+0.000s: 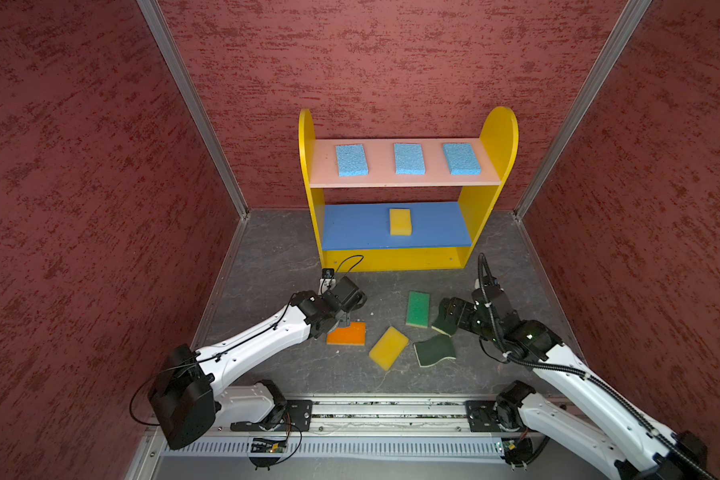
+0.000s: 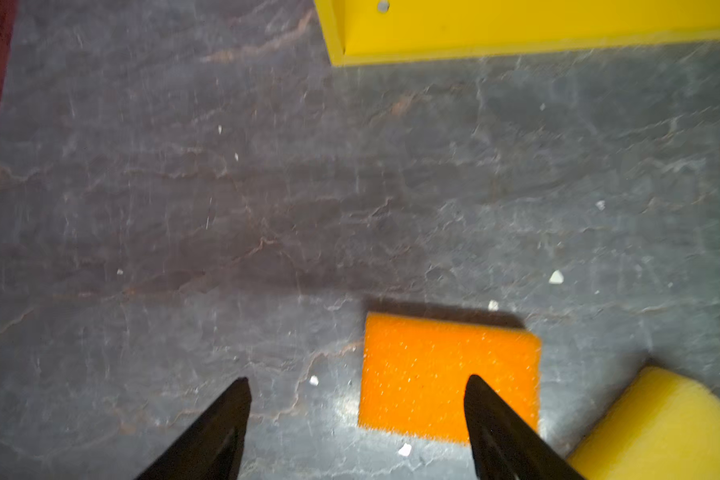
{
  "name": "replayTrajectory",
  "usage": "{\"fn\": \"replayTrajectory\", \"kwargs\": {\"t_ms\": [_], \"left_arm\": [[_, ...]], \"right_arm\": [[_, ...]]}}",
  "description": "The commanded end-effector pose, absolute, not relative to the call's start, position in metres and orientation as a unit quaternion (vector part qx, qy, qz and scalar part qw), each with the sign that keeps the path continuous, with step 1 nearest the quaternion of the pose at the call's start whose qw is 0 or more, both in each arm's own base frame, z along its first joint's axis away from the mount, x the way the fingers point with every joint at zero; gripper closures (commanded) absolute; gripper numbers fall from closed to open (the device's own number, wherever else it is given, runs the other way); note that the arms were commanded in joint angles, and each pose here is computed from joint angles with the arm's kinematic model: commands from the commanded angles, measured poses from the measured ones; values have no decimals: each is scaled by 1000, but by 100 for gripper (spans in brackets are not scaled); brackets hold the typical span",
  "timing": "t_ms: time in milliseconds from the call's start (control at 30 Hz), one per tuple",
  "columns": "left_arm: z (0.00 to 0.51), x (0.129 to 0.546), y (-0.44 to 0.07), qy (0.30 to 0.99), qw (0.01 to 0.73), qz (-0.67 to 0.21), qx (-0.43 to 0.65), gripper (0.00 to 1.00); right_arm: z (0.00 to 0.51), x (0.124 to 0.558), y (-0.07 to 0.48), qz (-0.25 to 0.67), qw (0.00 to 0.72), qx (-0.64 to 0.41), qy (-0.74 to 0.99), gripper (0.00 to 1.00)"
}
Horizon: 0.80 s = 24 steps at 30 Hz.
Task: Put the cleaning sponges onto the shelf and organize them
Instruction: 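Withdraw the left gripper from the shelf down toward the orange sponge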
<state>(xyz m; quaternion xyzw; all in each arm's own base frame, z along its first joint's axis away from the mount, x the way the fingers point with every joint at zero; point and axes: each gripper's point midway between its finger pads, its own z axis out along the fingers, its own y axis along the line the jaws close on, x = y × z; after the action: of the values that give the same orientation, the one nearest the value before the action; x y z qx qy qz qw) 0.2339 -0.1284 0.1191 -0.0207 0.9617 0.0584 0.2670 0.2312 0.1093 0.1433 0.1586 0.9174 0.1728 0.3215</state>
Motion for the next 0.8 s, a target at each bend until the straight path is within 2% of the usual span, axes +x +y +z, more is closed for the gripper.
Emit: {"fn": "replayTrajectory", "kwargs": {"t_ms": [0, 167, 267, 433, 633, 767], "left_arm": [[110, 218, -121, 968, 242, 60, -34, 19], [107, 211, -127, 972, 232, 42, -15, 20], [107, 204, -132, 978, 205, 38, -12, 26], [102, 182, -143, 984, 171, 47, 14, 42], [86, 155, -156, 989, 146, 23, 12, 65], [72, 143, -169, 992, 126, -20, -2, 68]], "right_arm": [[150, 235, 110, 189, 335, 177, 906, 1], [151, 237, 110, 182, 333, 173, 909, 1], [152, 239, 110, 178, 333, 171, 910, 1], [149, 239, 110, 179, 331, 175, 910, 1], [143, 237, 109, 174, 327, 175, 912, 1], [142, 238, 109, 174, 327, 175, 912, 1]]}}
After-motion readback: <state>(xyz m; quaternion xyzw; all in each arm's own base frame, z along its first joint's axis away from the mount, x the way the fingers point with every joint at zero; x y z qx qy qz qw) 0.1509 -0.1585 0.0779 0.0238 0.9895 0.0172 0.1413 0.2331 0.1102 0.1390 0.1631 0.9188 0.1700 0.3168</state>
